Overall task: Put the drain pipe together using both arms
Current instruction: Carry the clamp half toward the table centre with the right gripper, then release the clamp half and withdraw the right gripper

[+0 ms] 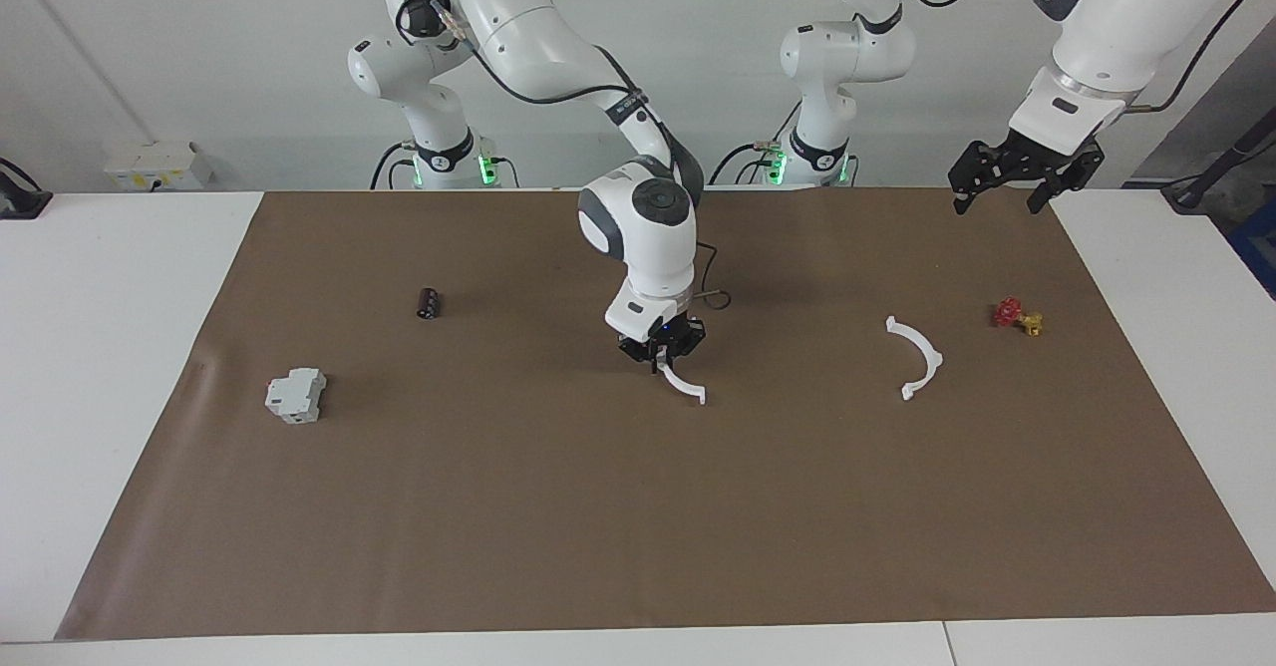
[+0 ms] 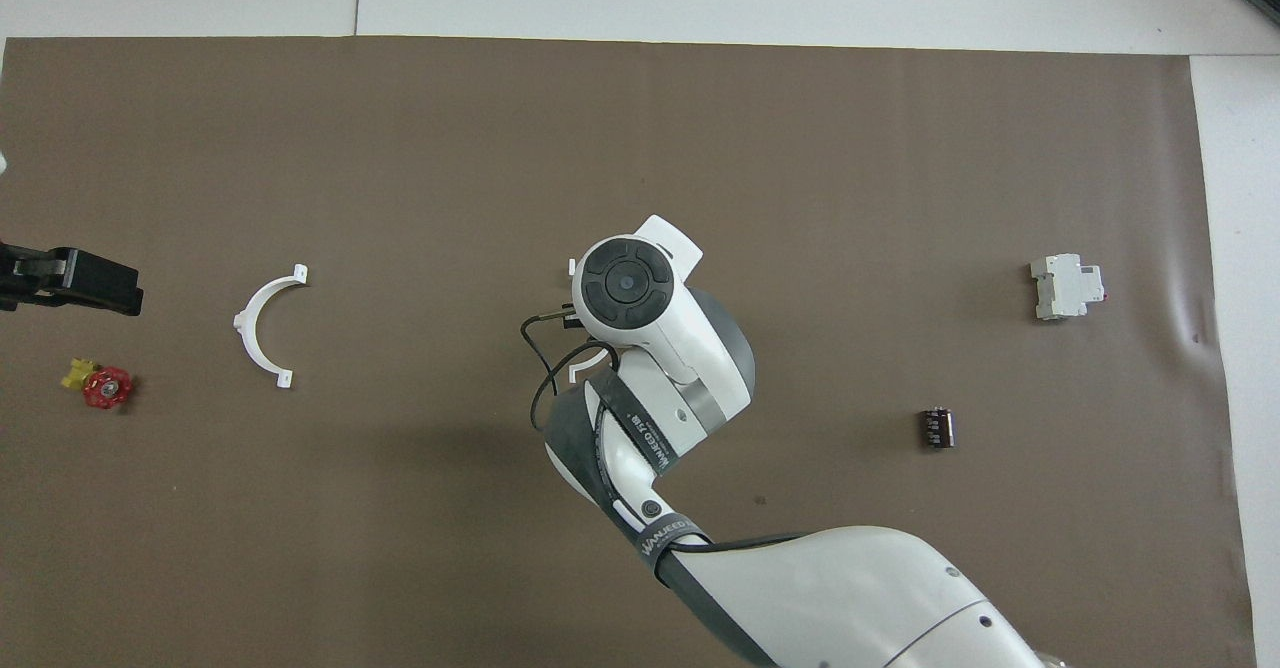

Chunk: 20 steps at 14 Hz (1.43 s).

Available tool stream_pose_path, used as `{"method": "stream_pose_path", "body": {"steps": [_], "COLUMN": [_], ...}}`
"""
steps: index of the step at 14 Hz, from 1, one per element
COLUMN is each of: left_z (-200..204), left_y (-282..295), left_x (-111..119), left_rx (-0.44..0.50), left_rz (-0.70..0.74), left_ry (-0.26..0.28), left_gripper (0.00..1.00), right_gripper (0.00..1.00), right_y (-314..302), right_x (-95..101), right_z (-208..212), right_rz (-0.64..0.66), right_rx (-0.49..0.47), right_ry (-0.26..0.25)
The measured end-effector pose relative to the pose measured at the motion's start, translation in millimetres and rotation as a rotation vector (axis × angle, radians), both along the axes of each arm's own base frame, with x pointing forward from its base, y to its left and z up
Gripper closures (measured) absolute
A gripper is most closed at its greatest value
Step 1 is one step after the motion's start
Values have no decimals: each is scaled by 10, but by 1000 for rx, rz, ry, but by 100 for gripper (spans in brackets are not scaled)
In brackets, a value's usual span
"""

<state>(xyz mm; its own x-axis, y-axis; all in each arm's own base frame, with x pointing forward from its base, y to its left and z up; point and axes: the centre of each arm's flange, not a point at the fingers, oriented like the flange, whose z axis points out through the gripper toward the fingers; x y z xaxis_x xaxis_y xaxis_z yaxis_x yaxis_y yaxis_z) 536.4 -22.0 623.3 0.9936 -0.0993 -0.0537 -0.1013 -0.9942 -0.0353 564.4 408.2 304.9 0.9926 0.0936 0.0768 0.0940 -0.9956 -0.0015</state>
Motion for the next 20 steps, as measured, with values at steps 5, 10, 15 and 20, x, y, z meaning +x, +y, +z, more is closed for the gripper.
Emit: {"method": "stream_pose_path", "body": {"steps": [5,10,15,20], "left_z": [0,0,-1,-2], "left_y": [0,0,0,0], "left_x": [0,0,0,0], "left_rx": [0,0,0,0], "left_rz": [0,0,0,0], "left_ry": [0,0,0,0], "left_gripper": [0,0,0,0], "right_gripper": [79,79,61,9], "right_y": [-180,-201,-191,-264], "right_x": [107,62,73,145], "right_z": [-8,-105,-86,376], "right_rz": [-17,-13,-3,-20], "right_rx": [-27,-33,-24,15], "right_ry": [-1,8,-7,-55]}}
